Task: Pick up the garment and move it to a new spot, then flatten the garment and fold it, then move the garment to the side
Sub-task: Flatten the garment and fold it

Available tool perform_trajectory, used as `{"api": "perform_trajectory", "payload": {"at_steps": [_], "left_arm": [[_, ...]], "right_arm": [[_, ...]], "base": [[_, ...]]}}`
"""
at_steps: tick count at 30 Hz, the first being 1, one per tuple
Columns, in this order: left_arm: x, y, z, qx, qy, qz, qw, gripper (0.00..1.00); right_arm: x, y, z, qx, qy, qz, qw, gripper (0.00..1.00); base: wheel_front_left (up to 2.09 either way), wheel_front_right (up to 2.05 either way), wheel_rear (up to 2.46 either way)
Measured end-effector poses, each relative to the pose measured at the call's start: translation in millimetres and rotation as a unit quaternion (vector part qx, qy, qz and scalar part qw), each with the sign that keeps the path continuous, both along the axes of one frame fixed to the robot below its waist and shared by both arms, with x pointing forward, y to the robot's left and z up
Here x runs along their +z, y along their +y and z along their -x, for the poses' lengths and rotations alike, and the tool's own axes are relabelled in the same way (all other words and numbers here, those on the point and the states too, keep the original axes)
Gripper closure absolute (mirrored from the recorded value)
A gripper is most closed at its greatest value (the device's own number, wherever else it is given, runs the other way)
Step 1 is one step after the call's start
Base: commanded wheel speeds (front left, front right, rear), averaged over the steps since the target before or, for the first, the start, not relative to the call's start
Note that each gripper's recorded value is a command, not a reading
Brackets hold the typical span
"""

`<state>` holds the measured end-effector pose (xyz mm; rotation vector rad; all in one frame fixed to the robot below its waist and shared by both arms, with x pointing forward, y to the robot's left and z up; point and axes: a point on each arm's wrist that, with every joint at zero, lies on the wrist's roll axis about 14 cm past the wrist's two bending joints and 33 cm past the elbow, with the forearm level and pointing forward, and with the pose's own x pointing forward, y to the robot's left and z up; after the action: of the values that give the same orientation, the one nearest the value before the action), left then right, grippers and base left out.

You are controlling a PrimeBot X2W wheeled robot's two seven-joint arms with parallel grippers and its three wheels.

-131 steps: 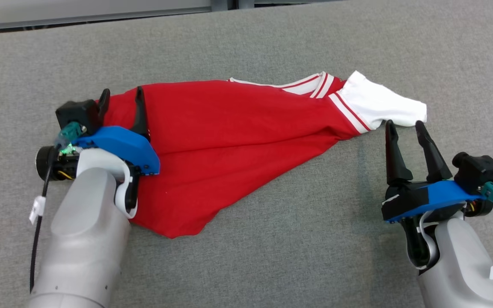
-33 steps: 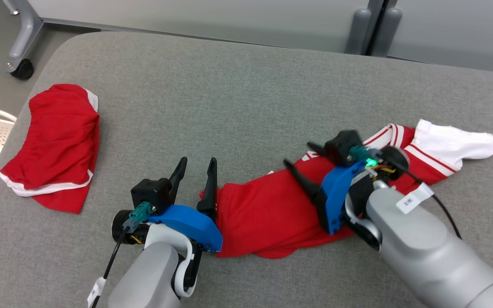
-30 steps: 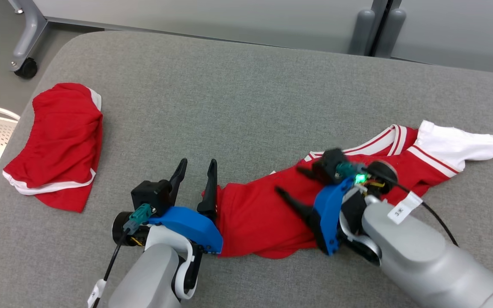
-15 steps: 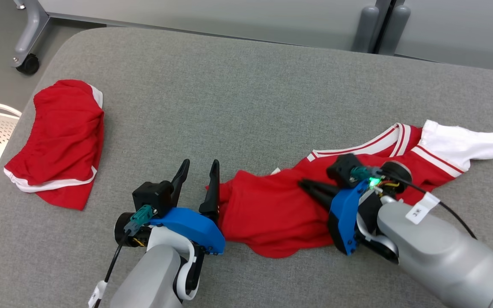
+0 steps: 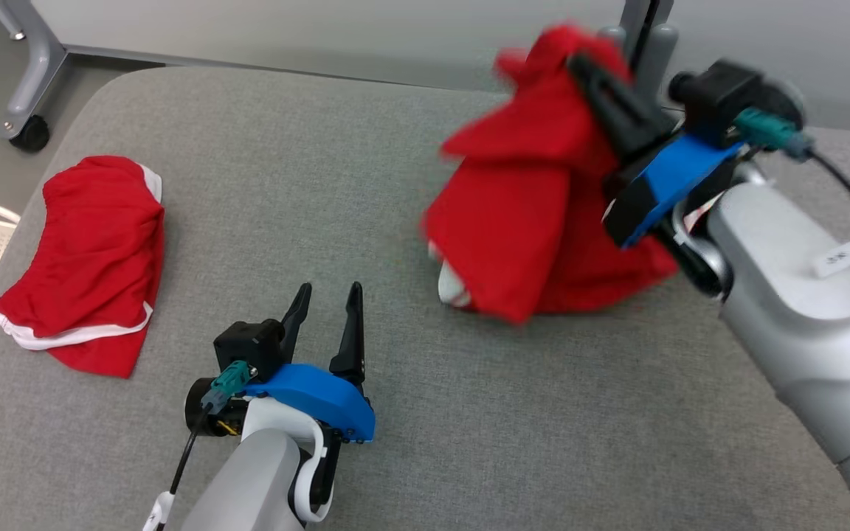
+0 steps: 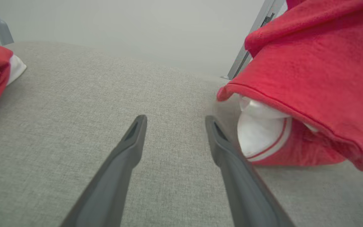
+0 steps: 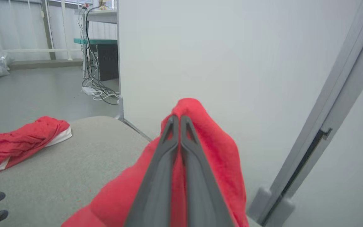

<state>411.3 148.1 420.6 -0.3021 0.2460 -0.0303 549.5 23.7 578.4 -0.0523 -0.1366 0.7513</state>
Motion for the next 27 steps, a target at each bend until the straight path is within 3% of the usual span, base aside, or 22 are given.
{"api": "perform_trajectory", "payload": {"at_steps": [2,4,8,12,13,14,15,21,27], "left_arm": [[2,0,-1,-0.001,-0.003,-0.002,1.000,0.00],[4,-3,0,-0.005,-0.006,-0.002,1.000,0.00],[2,-7,4,-0.011,-0.003,0.000,1.000,0.00],[-1,-13,7,-0.019,0.002,0.003,1.000,0.00],[-4,-14,8,-0.020,0.005,0.004,1.000,0.00],[-6,-16,9,-0.023,0.009,0.004,1.000,0.00],[-7,-17,9,-0.023,0.011,0.004,1.000,0.00],[-12,-22,8,-0.031,0.016,0.004,0.999,0.00],[-9,-33,4,-0.048,0.010,0.003,0.999,0.00]], "right_arm": [[33,-6,4,-0.010,-0.062,-0.015,0.998,1.00],[39,2,24,0.002,-0.098,-0.008,0.995,1.00],[-20,27,80,0.056,-0.063,0.041,0.996,1.00],[-102,29,136,0.090,0.048,0.076,0.992,0.99],[-123,27,151,0.095,0.086,0.079,0.989,0.65],[-140,26,166,0.103,0.112,0.087,0.984,0.19],[-151,25,176,0.107,0.133,0.088,0.981,0.00],[-169,12,191,0.091,0.191,0.070,0.975,0.00],[-139,-18,153,0.013,0.167,0.015,0.986,0.00]], "base": [[0.00,0.00,0.00],[0.00,0.00,0.00],[0.00,0.00,0.00],[0.00,0.00,0.00],[0.00,0.00,0.00],[0.00,0.00,0.00],[0.00,0.00,0.00],[0.00,0.00,0.00],[0.00,0.00,0.00]]}}
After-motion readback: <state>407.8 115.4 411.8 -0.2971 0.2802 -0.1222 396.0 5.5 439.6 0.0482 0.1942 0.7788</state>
